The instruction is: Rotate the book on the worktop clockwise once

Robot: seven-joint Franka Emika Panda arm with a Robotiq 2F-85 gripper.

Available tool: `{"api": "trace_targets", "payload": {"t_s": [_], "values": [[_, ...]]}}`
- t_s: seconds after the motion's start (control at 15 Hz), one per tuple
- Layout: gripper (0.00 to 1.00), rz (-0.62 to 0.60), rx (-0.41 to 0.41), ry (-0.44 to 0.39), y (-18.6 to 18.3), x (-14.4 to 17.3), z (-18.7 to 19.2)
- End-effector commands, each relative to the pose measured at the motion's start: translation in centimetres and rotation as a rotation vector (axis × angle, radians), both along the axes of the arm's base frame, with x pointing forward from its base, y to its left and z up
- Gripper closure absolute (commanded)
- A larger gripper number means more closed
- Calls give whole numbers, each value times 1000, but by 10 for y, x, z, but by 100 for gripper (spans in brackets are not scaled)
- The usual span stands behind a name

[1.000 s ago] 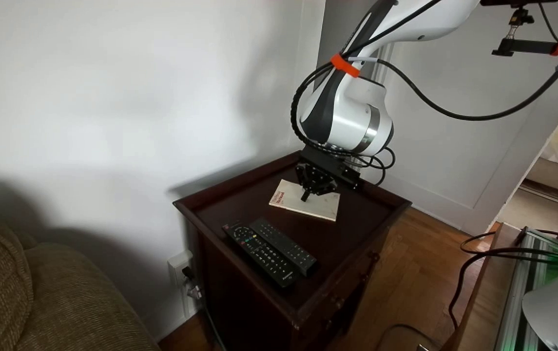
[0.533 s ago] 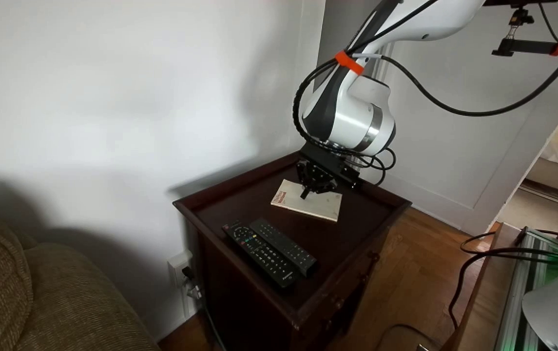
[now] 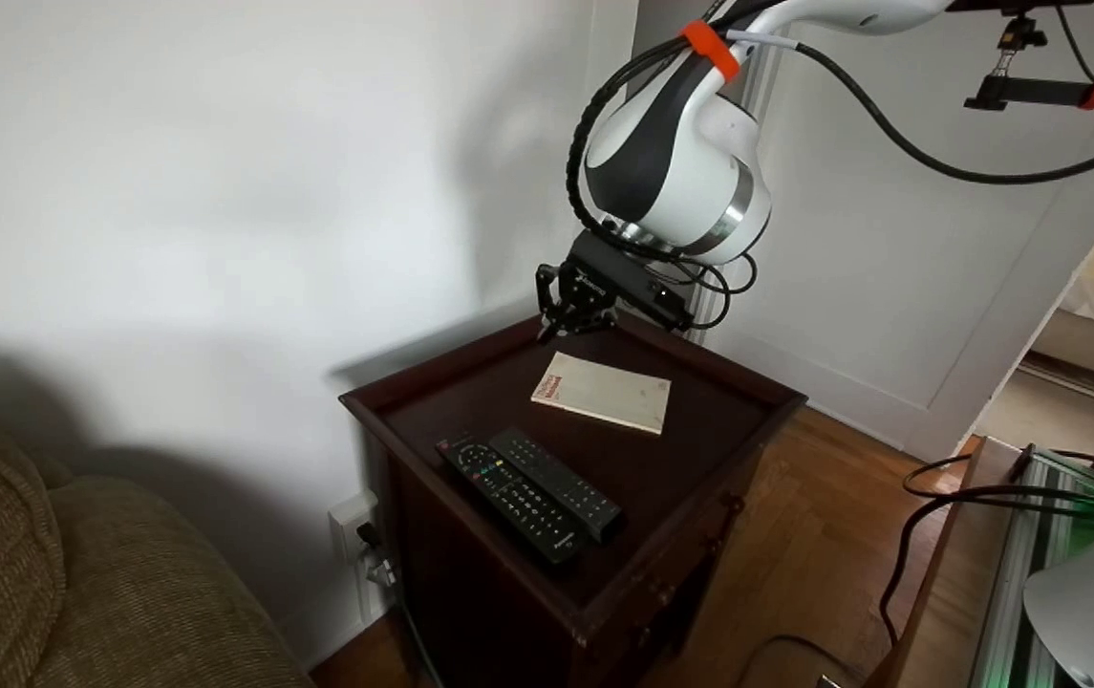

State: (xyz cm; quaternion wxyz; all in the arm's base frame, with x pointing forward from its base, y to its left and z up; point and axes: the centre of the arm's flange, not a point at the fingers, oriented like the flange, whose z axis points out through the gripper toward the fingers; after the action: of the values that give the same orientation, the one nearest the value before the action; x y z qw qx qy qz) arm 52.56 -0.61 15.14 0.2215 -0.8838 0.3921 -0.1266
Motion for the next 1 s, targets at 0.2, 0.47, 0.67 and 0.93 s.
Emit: {"api": "trace_targets", "payload": {"t_s": [0.2, 0.47, 0.67, 0.93], "values": [[100, 307, -62, 156, -22, -16, 9], [100, 454, -144, 210, -34, -20, 1], [100, 562, -229, 216, -39, -23, -9], [100, 725, -343, 207, -43, -21, -18]]}}
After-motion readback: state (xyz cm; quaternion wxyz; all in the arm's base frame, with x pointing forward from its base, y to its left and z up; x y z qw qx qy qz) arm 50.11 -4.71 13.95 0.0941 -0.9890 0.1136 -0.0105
